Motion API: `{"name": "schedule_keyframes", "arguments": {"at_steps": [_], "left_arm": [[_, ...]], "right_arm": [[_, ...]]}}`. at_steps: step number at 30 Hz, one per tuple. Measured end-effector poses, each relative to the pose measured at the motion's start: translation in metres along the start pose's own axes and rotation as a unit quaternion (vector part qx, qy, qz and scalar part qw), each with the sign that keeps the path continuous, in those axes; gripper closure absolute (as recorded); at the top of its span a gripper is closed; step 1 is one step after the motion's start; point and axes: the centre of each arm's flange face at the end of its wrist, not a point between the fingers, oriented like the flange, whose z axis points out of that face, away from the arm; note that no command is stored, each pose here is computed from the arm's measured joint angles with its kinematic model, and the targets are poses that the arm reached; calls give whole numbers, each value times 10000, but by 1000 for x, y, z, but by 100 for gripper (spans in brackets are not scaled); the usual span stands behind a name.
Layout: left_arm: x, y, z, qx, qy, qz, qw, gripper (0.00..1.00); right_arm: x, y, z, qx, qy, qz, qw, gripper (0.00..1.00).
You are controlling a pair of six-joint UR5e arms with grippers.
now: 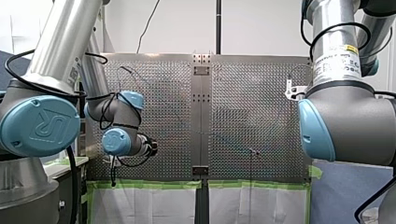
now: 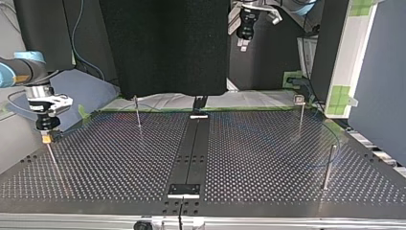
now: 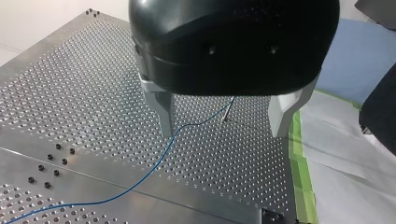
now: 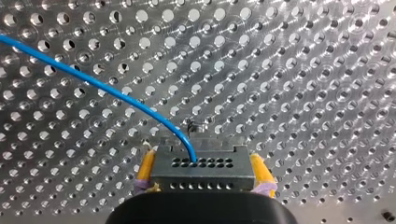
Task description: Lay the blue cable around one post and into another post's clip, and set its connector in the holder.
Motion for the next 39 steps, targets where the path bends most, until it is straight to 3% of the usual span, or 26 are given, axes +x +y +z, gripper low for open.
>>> {"name": "schedule_keyframes", "arguments": {"at_steps": [4,6,8,9,11,12,14,16,17,18,19,23,25,39], "left_arm": [[0,0,0,-1,0,0,10000,0],[0,0,0,-1,-1,-1,10000,0],[0,0,0,-2,-1,0,10000,0],[0,0,0,-2,0,0,10000,0],[0,0,0,-2,0,0,10000,0],[0,0,0,-2,-1,-1,10000,0],[0,0,0,-1,-3,-2,10000,0],[0,0,0,-1,-5,-2,10000,0],[0,0,0,-1,-5,-2,10000,0],[0,0,0,-1,-6,-2,10000,0],[0,0,0,0,-6,-2,10000,0],[0,0,0,-1,-6,-2,10000,0],[0,0,0,0,-9,-3,10000,0],[0,0,0,2,-11,-4,10000,0]], "right_arm": [[0,-2,1,45,19,3,10000,100],[-1,-2,1,69,30,21,10000,94],[-1,-2,2,78,40,34,10000,82],[-1,-2,2,81,42,43,9999,82],[-1,-2,2,84,46,50,9999,67],[-1,-2,2,86,49,54,9999,67],[-1,-2,2,86,50,63,9999,50],[-1,-2,2,86,49,72,9999,50],[-1,-2,2,87,49,74,9999,30],[-1,-2,2,86,49,74,9999,30],[-1,-2,2,87,49,75,9999,20],[0,-2,3,90,71,66,9999,5],[0,-2,3,89,78,62,9999,1],[-2,-1,2,68,54,75,9999,1]]}}
